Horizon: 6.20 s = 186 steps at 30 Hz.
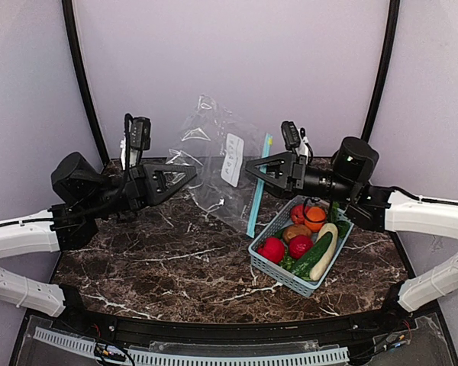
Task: Place the food in the zip-top bag and seal the zipper
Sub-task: Pass from the left arm to the right, then pass from the right arm to the left, then hold the zipper from the zipper food storage bag.
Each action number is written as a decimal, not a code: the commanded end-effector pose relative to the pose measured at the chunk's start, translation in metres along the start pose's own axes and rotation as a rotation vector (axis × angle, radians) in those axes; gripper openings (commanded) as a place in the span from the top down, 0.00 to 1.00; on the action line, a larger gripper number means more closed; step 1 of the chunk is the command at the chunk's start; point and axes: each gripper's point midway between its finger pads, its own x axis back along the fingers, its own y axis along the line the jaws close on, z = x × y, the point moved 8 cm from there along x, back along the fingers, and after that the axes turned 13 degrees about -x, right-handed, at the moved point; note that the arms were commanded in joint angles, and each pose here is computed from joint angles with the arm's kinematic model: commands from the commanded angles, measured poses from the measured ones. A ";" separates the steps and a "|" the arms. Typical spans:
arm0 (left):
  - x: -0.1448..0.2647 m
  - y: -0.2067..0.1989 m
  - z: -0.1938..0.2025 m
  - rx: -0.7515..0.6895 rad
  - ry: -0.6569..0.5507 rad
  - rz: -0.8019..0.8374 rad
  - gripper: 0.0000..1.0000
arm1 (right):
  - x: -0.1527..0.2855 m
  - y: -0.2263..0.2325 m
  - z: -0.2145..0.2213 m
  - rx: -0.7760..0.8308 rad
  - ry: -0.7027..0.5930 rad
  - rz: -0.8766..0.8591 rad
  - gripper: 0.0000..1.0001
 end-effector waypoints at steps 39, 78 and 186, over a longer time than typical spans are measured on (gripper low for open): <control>0.059 0.070 0.056 0.097 0.263 -0.627 0.15 | 0.028 0.021 -0.008 0.199 -0.107 0.267 1.00; -0.003 0.030 0.016 -0.140 0.598 -0.097 0.14 | -0.025 0.005 0.093 0.169 0.719 0.286 1.00; 0.008 0.028 0.042 -0.034 0.560 -0.018 0.99 | -0.057 0.020 0.053 0.351 0.415 0.236 1.00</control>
